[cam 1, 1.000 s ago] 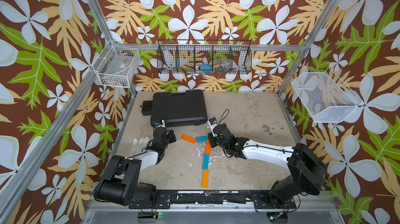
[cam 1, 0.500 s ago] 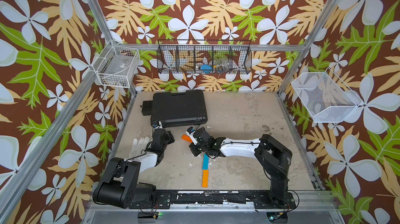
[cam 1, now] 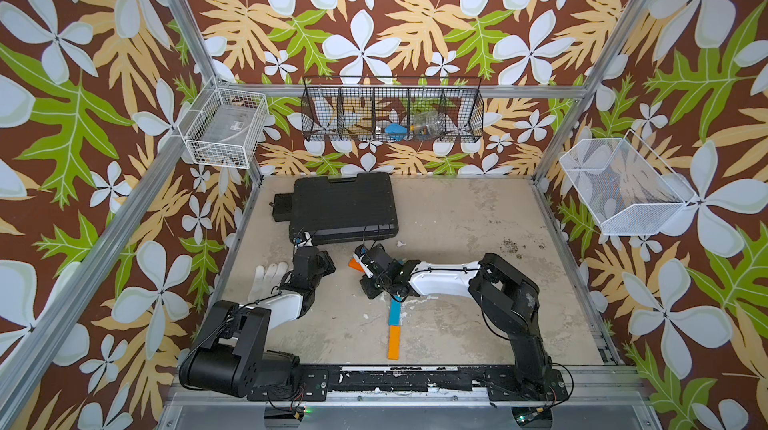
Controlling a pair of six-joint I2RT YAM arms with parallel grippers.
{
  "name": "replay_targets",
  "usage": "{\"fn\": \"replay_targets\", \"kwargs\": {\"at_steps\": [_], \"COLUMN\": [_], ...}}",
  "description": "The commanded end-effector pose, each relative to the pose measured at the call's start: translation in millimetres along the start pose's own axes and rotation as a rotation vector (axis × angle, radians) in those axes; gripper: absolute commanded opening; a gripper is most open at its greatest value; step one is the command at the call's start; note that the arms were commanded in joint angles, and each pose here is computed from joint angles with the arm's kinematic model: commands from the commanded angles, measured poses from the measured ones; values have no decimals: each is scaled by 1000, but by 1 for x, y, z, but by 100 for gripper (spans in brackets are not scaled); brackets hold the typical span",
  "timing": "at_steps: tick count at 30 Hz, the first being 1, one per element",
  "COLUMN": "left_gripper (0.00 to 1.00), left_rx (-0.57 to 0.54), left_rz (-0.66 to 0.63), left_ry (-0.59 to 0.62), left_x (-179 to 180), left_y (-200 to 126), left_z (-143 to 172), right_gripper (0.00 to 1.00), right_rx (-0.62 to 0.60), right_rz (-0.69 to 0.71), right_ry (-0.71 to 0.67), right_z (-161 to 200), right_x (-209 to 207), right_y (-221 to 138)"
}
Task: Assemble the number 7 with building blocks
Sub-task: Adjust the building block at the center of the board.
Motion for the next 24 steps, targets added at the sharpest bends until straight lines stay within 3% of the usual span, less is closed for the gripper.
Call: {"fn": "replay_targets", "kwargs": {"at_steps": [1,24], "left_gripper": [25,25], "left_rx": [-5,-1], "left_rz": [11,6], "left_ry": [2,4], "left_x": [-3,-3], "left_y": [1,2], "left_z": [-2,-2], "right_gripper": [14,13], "right_rx": [57,102], "right_rz": [75,220], "right_ry": [-12,-42], "right_z": [12,12], "right_x": [-10,-29], "right_y": [2,-1]}}
Point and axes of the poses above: each gripper's point midway between its finger pads, its own y axis out along the fingers, its own x axis along the line the jaws close on, z = x × y, the point moved 4 cm from there along -y, back along the fingers, and after that the axes turned 15 degrees about -y, right-handed, at the moved point
